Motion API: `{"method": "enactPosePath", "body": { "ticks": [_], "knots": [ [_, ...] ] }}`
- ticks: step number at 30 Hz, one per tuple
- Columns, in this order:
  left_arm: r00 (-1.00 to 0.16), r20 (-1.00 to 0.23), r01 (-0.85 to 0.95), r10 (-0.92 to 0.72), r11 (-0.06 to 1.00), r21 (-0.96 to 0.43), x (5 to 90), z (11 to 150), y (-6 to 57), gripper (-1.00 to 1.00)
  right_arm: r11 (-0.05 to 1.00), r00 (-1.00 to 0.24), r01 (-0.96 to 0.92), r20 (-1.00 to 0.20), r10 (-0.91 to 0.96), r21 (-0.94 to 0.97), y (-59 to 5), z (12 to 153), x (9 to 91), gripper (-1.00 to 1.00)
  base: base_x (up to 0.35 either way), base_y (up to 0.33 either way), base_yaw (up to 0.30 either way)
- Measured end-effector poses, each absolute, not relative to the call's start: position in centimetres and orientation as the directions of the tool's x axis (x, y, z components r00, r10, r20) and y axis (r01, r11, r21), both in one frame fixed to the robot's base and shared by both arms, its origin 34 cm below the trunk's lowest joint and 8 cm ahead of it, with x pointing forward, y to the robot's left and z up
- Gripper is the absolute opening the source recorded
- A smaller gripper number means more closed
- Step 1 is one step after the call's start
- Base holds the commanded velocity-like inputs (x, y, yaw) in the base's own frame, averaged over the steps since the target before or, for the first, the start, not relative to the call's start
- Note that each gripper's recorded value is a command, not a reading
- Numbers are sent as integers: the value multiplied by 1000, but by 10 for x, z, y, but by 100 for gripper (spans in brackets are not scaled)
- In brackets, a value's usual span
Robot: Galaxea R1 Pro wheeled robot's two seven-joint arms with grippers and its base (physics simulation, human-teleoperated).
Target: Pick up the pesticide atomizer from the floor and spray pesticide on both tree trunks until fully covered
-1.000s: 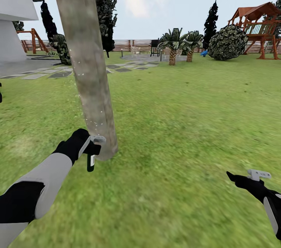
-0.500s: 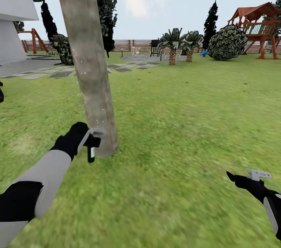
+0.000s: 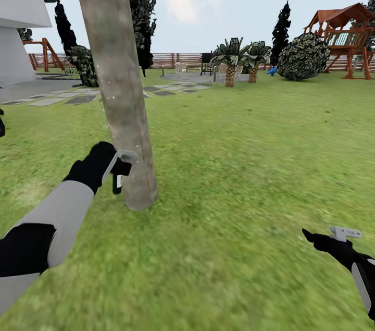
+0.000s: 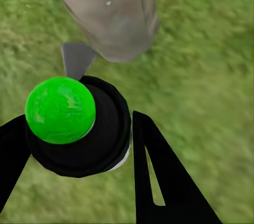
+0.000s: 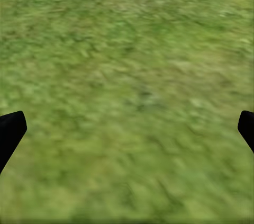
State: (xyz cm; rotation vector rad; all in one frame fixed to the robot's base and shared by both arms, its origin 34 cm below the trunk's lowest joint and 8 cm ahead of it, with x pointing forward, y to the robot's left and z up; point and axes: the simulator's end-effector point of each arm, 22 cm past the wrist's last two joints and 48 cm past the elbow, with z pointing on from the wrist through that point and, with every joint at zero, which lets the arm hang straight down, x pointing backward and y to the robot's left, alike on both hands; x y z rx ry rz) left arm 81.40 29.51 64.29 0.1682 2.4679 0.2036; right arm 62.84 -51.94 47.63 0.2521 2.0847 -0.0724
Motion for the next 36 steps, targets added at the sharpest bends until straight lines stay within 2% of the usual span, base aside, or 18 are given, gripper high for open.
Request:
{"method": "enactPosePath", "body": {
  "ticks": [14, 36],
  "knots": [
    [-734, -657, 52, 171, 979, 197, 837, 705, 297, -100, 977, -484, 209, -862, 150, 52, -519, 476, 628, 100, 0, 0, 0],
    [-712, -684, 33, 158, 981, 191, 861, 796, 298, -100, 976, -484, 210, -862, 151, 53, -519, 476, 628, 100, 0, 0, 0]
  ]
}}
